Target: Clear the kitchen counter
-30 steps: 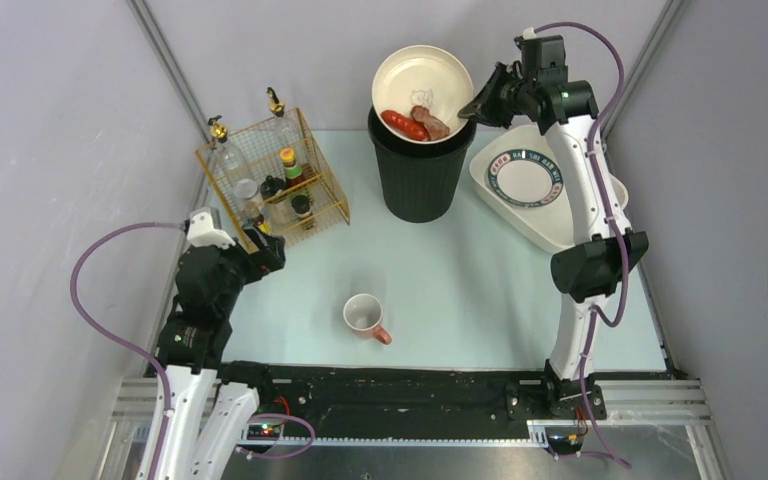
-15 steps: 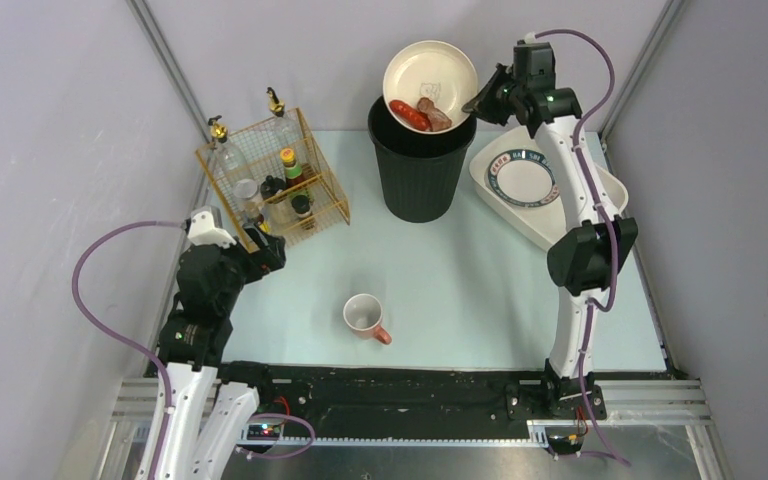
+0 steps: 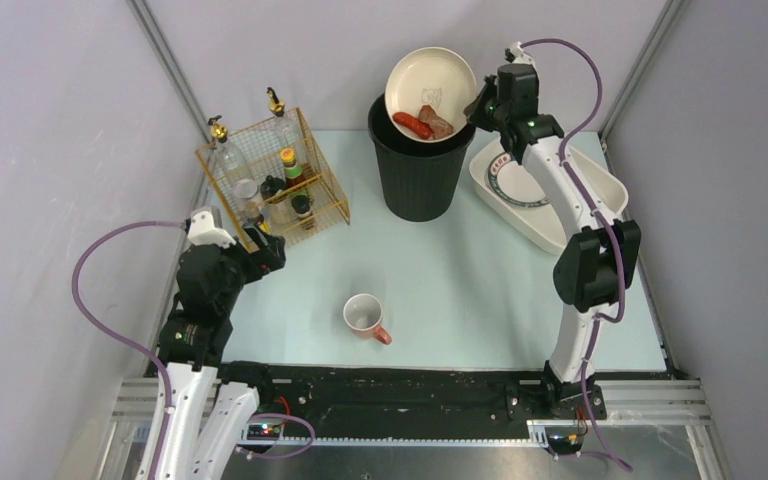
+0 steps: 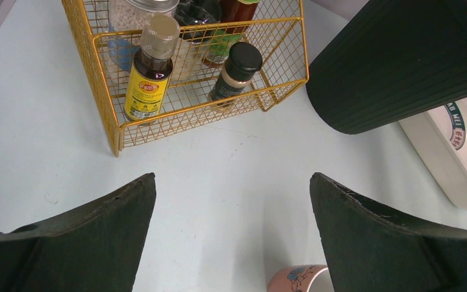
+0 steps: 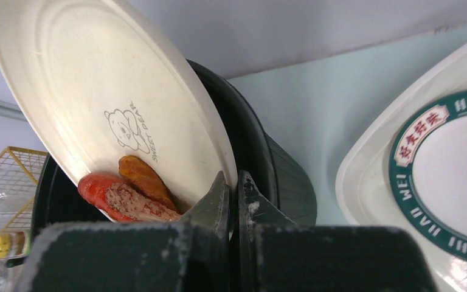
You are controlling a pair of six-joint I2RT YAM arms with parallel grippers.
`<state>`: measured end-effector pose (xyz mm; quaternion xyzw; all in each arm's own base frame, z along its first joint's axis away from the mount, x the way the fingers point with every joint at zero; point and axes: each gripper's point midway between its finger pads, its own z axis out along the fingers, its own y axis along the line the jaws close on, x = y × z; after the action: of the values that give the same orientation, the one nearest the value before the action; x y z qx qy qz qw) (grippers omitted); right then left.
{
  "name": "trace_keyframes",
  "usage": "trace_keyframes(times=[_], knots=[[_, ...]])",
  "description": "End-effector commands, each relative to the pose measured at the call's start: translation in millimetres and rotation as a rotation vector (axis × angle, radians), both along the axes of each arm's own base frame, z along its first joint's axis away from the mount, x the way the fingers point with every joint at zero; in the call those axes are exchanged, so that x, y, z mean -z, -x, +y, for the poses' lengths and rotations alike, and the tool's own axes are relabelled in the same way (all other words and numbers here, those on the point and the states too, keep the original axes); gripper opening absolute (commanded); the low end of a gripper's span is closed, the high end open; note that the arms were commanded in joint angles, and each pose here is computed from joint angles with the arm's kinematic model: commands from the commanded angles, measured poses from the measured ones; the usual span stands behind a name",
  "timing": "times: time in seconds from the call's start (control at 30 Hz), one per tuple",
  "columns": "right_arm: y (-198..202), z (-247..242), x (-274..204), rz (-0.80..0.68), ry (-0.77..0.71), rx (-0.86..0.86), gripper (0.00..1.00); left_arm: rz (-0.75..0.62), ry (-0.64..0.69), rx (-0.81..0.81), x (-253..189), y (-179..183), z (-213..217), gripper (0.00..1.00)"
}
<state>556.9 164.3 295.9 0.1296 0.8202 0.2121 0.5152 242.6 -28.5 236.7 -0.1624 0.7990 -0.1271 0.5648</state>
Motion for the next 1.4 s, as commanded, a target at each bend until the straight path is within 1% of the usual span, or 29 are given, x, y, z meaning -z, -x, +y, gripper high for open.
trace_keyframes(times=[0.0,0.03,0.13,0.17,0.2,0.33,0.5,0.53,0.57,0.63,0.7,0.83,0.9,1.23,1.37], knots=[[9,-4,-111,-0.374,0.035,0.04,0.0,-0.007,0.013,0.0,-2,-2,0,1.0],[9,-4,-108,-0.381,0.061,0.041,0.0,-0.008,0.013,-0.002,-2,-2,0,1.0],[19,1,-130,-0.466,0.088,0.035,0.0,-0.004,0.013,-0.001,-1,-3,0,1.0],[20,1,-128,-0.472,0.125,0.035,0.0,-0.004,0.013,0.0,-1,-3,0,1.0],[25,6,-142,-0.523,0.129,0.032,0.0,-0.003,0.013,-0.001,-1,-3,0,1.0],[36,11,-157,-0.612,0.267,0.041,0.0,-0.003,0.015,0.0,-1,-3,-1,1.0],[43,12,-160,-0.667,0.364,0.073,0.0,0.0,0.015,0.003,-1,-3,-1,1.0],[43,11,-153,-0.668,0.414,0.074,0.0,-0.001,0.015,0.004,-1,-3,-1,1.0],[47,15,-161,-0.706,0.417,0.08,0.0,0.0,0.015,0.005,-1,-3,-1,1.0],[51,19,-161,-0.743,0.48,0.091,0.0,0.002,0.016,0.002,0,-3,-1,1.0],[54,20,-161,-0.778,0.583,0.11,0.0,0.0,0.016,0.003,-1,-3,-1,1.0],[58,23,-164,-0.843,0.693,0.157,0.0,0.001,0.017,0.004,0,-3,-1,1.0],[59,23,-167,-0.861,0.726,0.177,0.0,0.0,0.017,0.006,0,-3,-1,1.0],[85,17,-205,-0.963,0.793,0.285,0.0,-0.001,0.015,0.005,0,-3,-1,1.0],[95,0,-217,-0.977,0.771,0.341,0.0,-0.004,0.015,0.005,-1,-2,-1,1.0]])
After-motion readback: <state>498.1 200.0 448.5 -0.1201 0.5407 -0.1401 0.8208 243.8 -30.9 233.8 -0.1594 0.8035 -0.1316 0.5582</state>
